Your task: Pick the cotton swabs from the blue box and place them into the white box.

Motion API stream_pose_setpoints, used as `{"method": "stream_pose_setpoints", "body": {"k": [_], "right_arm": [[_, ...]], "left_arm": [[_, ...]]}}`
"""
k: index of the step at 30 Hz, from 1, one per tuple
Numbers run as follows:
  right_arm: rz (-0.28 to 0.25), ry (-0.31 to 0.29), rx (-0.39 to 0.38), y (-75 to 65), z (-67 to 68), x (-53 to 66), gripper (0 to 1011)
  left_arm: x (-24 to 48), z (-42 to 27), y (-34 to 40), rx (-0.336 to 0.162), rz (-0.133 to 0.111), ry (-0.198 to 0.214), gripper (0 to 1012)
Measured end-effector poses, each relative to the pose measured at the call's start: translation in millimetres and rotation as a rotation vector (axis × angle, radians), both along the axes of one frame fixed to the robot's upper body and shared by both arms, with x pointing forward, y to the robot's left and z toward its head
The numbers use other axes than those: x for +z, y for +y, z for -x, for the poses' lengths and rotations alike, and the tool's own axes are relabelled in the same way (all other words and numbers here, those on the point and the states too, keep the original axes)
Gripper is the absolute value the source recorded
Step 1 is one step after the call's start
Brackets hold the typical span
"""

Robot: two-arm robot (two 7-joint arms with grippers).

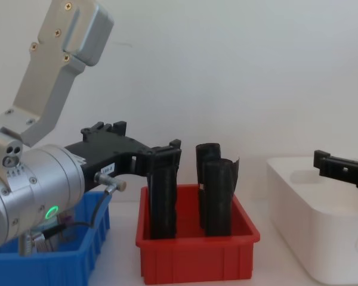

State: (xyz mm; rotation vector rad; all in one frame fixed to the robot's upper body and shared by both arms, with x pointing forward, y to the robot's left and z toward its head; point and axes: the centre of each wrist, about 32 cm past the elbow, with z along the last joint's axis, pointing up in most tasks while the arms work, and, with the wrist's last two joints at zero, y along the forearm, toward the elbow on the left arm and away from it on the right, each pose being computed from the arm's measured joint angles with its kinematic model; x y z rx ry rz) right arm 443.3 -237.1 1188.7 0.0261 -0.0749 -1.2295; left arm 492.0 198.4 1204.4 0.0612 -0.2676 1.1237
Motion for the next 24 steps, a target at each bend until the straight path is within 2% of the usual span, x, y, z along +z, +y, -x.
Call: {"method": "stream_pose_setpoints", "body": {"k": [16,24], "right_arm": [[0.0,0.0,0.0,0.0,0.0,0.0,1001],[0.0,0.0,0.0,0.0,0.0,0.0,1001]], "left_arm": [[0.4,-0.3,-0.2,0.0,0.0,0.0,1004],[2.7,-5.8,2.4,0.008,-0.01,0.023,1004]]}}
